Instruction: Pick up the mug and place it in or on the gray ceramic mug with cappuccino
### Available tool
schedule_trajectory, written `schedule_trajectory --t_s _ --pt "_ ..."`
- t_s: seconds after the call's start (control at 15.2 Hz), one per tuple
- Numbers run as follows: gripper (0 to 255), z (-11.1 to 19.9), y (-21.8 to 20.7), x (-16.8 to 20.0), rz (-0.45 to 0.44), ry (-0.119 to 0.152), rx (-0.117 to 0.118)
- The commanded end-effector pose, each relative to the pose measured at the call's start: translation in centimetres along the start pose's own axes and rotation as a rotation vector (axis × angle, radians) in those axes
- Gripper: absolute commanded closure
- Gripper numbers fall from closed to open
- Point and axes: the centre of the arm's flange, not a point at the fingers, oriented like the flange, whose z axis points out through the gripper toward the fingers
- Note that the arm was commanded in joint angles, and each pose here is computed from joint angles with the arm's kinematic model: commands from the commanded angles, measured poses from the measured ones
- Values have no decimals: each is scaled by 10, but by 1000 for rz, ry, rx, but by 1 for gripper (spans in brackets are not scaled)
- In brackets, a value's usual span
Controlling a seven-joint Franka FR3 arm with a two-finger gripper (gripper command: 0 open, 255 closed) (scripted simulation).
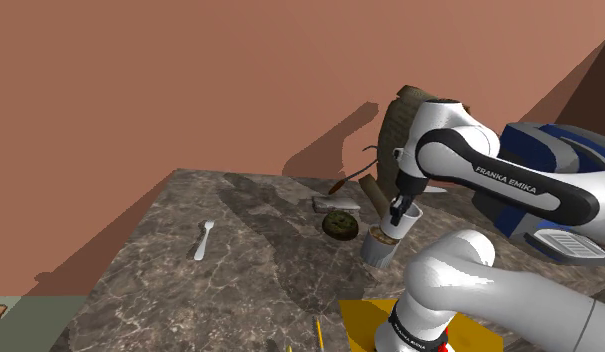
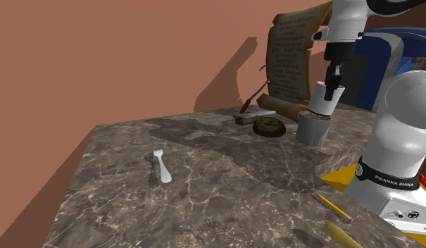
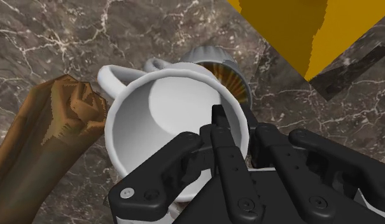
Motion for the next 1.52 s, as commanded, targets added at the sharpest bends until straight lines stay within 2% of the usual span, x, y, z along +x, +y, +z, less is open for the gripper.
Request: schedule_trajectory --t_s 0.0,0.46,0.53,0.86,1.12,1.45 --pt "255 7 0 0 0 1 0" --pt "255 7 0 0 0 1 0" --pt "0 7 0 0 0 1 0" --pt "0 7 0 0 0 1 0" --pt "0 -43 0 0 0 1 0" --pt "0 -43 0 0 0 1 0"
